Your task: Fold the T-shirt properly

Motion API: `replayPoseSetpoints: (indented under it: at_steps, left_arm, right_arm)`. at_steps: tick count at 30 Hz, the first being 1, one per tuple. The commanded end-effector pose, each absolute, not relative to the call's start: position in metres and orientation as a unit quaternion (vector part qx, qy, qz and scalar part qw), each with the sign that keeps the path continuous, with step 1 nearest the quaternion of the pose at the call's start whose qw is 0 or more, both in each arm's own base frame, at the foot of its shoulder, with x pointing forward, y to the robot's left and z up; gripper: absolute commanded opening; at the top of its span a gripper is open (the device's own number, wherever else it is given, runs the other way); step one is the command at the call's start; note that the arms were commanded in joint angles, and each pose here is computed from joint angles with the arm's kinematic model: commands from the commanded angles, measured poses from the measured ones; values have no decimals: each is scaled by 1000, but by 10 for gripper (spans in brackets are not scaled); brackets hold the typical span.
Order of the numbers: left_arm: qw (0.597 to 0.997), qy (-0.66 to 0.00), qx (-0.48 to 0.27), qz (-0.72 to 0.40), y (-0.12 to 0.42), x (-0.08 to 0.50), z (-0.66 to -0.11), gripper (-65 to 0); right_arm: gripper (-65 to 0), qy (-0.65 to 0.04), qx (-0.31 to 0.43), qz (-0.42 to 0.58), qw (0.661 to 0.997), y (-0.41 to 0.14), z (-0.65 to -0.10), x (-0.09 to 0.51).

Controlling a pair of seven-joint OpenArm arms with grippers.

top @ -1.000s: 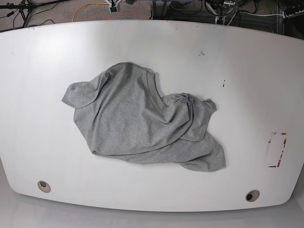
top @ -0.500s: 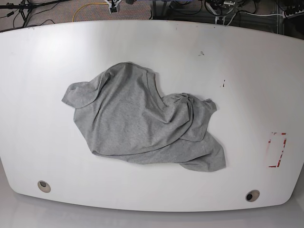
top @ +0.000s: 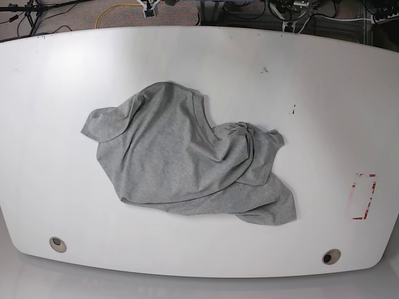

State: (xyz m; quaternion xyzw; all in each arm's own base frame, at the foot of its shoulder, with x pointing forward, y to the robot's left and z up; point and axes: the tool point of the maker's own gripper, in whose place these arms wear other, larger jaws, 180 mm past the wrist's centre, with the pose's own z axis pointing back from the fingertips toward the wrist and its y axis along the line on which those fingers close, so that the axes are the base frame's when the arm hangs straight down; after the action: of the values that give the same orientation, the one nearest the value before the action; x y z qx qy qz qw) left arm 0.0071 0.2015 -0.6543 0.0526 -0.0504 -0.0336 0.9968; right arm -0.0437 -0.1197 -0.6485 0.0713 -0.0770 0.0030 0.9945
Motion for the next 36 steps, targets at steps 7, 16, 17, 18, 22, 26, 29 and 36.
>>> replayPoseSetpoints:
  at_steps: [7,16,17,18,22,26,29,36]
  left_arm:
    - [996,-58,59,-35,207,9,-652,-631]
    - [996,-50,60,-34,206,8,-654,-636]
    - [996,-50,60,-34,206,8,-654,-636]
    - [996,-50,60,-34,206,8,-654,-636]
    - [996,-53,60,-35,206,12,-654,-634]
    - [996,-54,60,-36,206,13,-654,-633]
    - [996,-55,60,-36,206,14,-654,-634]
    - [996,-56,60,-34,206,14,-654,-631]
  right_arm:
    - [-523,-84,73,3,994,-119,-647,-43]
    - [-523,-82,73,4,994,-119,-647,-44]
    - [-522,-82,73,4,994,-119,-647,-44]
    - [-522,-82,73,5,994,-119,-647,-44]
    - [-525,-82,72,4,994,-120,-647,-42]
    - [-525,-83,72,4,994,-120,-647,-42]
    - [-525,-83,72,5,994,-120,-647,-42]
    - [-523,-82,71,4,994,-121,-647,-43]
